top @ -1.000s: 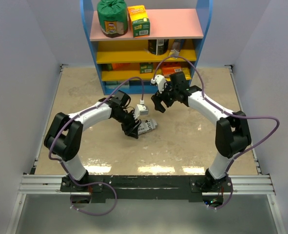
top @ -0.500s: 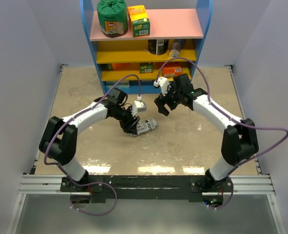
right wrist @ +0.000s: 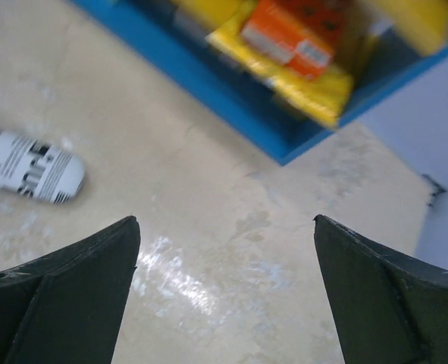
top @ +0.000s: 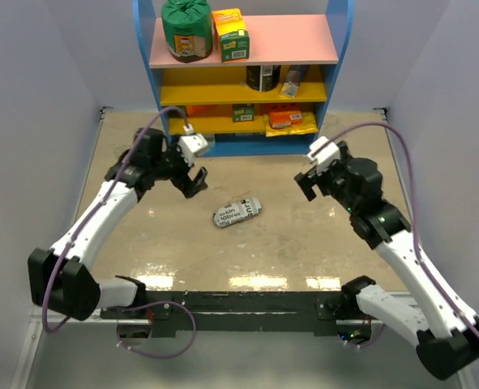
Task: Organize the sunglasses
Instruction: Reset both arms
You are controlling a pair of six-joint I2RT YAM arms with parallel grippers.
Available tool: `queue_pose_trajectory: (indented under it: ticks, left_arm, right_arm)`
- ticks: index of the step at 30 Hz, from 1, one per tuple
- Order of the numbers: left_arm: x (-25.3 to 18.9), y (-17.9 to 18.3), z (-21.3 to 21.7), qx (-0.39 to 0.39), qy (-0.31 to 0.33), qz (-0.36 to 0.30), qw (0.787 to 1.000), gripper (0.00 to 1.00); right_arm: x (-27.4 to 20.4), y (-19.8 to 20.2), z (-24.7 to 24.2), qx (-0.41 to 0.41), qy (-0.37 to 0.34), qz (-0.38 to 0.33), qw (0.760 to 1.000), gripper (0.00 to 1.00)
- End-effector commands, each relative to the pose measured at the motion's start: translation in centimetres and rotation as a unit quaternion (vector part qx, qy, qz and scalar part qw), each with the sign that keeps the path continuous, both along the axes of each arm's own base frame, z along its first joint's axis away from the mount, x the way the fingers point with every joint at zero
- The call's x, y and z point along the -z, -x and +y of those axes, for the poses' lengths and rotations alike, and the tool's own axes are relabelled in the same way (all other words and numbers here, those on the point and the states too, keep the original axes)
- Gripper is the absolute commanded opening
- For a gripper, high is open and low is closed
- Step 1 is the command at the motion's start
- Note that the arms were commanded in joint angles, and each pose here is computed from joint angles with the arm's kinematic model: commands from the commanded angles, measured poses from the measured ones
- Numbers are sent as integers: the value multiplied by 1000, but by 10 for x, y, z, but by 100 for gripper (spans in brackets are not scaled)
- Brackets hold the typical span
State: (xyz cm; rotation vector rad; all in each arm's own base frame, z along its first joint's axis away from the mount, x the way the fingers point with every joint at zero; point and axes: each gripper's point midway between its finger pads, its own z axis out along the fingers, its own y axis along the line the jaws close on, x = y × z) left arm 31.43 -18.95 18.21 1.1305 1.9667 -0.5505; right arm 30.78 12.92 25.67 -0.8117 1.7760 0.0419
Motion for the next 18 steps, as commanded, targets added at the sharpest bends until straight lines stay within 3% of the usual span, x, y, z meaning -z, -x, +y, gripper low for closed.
queue_pose_trajectory:
  ticks: [1, 4, 8, 12, 18]
  left_arm:
    - [-75, -38, 49, -126, 30, -133, 983, 100]
    - [-93, -42, 76, -200, 42, -181, 962, 100]
    - [-115, -42, 99, -267, 56, -241, 931, 100]
    - [-128, -32, 111, -294, 69, -281, 911, 100]
    - [-136, -26, 109, -288, 83, -292, 908, 100]
  right_arm:
    - [-90, 18, -49, 127, -107, -164, 972, 99]
    - [-134, 47, -79, 177, -194, -248, 932, 99]
    - [-149, 56, -94, 210, -243, -268, 908, 99]
    - [-149, 60, -103, 227, -251, -283, 897, 99]
    - [-151, 59, -115, 260, -256, -290, 885, 99]
